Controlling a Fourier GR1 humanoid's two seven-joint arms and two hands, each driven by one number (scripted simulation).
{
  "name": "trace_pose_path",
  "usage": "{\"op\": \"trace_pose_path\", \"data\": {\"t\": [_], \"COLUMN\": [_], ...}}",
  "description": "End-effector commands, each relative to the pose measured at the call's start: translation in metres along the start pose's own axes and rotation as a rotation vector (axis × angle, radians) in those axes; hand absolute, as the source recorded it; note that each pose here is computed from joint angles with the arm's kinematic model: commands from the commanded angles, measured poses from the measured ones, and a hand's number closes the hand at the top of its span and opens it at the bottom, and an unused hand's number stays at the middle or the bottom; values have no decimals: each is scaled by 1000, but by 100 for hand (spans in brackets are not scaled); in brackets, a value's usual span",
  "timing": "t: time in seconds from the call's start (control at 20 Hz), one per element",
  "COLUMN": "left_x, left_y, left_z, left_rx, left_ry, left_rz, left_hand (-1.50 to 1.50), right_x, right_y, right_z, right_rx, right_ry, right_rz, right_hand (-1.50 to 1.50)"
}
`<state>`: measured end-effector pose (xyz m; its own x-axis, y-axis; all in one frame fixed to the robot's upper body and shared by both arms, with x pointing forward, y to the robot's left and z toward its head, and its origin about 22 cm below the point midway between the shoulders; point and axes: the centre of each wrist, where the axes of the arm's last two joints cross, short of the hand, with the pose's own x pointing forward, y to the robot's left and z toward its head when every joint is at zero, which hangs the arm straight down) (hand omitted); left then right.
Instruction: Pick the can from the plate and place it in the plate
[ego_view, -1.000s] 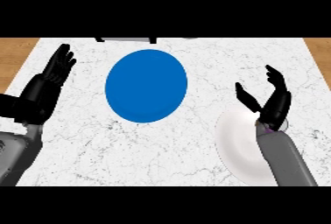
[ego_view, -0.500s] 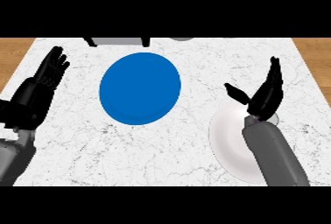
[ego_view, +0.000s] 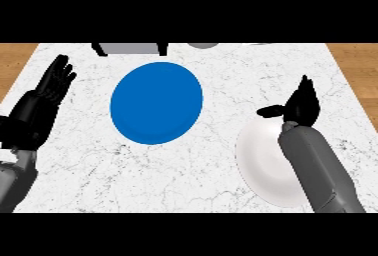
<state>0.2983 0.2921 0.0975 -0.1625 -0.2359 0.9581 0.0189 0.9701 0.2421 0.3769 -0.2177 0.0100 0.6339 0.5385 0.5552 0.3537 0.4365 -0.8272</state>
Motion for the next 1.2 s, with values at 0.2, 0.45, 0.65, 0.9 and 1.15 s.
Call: {"op": "trace_pose_path", "data": {"t": [0.2, 0.45, 0.65, 0.9, 1.15], "left_x": [2, -10, -1, 5, 14], "left_y": [-5, 9, -7, -1, -21], "left_z": [-2, 10, 9, 12, 3], "left_rx": [5, 17, 3, 11, -5], "left_ry": [-14, -2, -10, -29, -10], "left_rz": [2, 4, 17, -2, 3], "left_hand": [0, 0, 0, 0, 0], "right_x": [74, 51, 46, 17, 4], "right_y": [-27, -42, -48, -46, -59], "right_z": [22, 23, 18, 8, 3], "right_rx": [223, 191, 177, 226, 234], "right_ry": [232, 294, 359, 449, 471], "right_rz": [242, 288, 341, 363, 374], "right_hand": [-150, -150, -150, -150, -150]}}
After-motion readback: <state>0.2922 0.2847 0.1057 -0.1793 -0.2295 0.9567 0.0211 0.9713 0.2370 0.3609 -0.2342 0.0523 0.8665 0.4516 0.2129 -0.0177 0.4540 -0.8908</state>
